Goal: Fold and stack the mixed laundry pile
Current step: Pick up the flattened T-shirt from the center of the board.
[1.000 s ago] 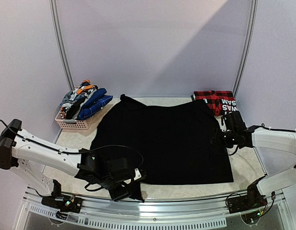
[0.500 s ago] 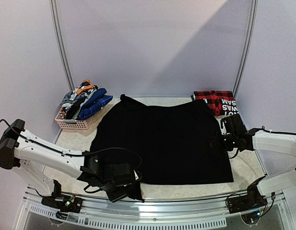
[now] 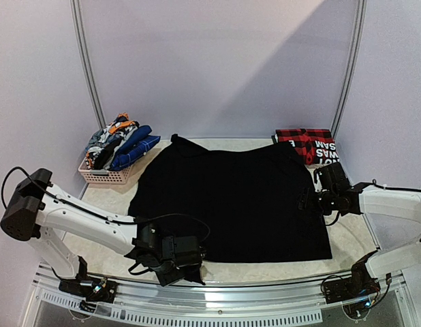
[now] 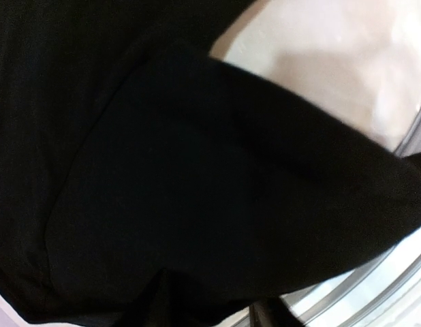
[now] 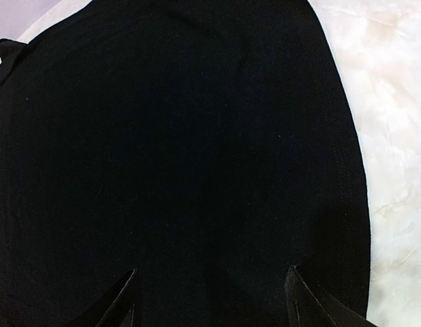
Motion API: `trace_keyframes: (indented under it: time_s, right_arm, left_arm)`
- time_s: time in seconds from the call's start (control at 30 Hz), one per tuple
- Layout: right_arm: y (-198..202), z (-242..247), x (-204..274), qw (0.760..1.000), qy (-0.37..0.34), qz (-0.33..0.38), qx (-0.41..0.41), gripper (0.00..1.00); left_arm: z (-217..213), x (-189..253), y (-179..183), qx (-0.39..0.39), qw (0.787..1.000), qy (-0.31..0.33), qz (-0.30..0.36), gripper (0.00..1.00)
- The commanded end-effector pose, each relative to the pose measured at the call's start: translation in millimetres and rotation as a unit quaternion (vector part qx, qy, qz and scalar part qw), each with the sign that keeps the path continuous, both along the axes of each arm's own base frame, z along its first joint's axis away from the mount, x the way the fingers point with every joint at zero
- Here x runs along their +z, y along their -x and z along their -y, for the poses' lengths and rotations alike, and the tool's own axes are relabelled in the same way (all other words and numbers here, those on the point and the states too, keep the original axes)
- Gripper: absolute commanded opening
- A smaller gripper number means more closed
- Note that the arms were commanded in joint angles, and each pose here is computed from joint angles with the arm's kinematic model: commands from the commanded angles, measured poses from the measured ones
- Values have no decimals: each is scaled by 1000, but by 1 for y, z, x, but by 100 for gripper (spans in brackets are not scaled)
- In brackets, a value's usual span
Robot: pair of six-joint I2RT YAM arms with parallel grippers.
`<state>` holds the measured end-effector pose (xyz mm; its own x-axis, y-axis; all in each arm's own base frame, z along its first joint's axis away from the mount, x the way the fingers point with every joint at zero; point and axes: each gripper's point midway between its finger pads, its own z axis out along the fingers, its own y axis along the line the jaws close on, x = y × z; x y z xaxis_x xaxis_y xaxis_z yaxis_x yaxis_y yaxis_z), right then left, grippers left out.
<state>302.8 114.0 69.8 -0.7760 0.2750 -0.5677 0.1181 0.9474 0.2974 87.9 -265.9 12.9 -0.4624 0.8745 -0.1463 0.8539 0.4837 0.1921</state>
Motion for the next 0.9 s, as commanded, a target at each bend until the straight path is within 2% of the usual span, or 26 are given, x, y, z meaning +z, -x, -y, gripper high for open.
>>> trace_keyframes:
  time_s: [0.0, 0.03, 0.13, 0.17, 0.4, 0.7, 0.87]
  right_arm:
    - [4, 1, -5, 1000, 6, -6, 2, 72]
    - [4, 1, -5, 1000, 6, -7, 2, 72]
    - [4, 1, -4, 1000, 7, -8, 1, 72]
    - [5, 1, -3, 1000, 6, -8, 0, 72]
    - [19, 11, -5, 999, 1, -31, -34, 72]
    - [55, 5, -19, 990, -17, -139, -29, 75]
    - [89, 4, -26, 977, -39, -208, -33, 80]
  left_arm:
    - [-11, -10, 2, -12, 999, -37, -1, 26]
    - [-10, -9, 2, -12, 999, -37, -1, 23]
    - [-9, -2, 0, -12, 1000, -27, 4, 3]
    - [-8, 2, -1, -12, 1000, -21, 9, 0]
    - [-10, 23, -10, 6, 999, 18, 42, 0]
    - [-12, 39, -23, 29, 996, 54, 71, 0]
    - [-12, 54, -27, 43, 993, 84, 77, 0]
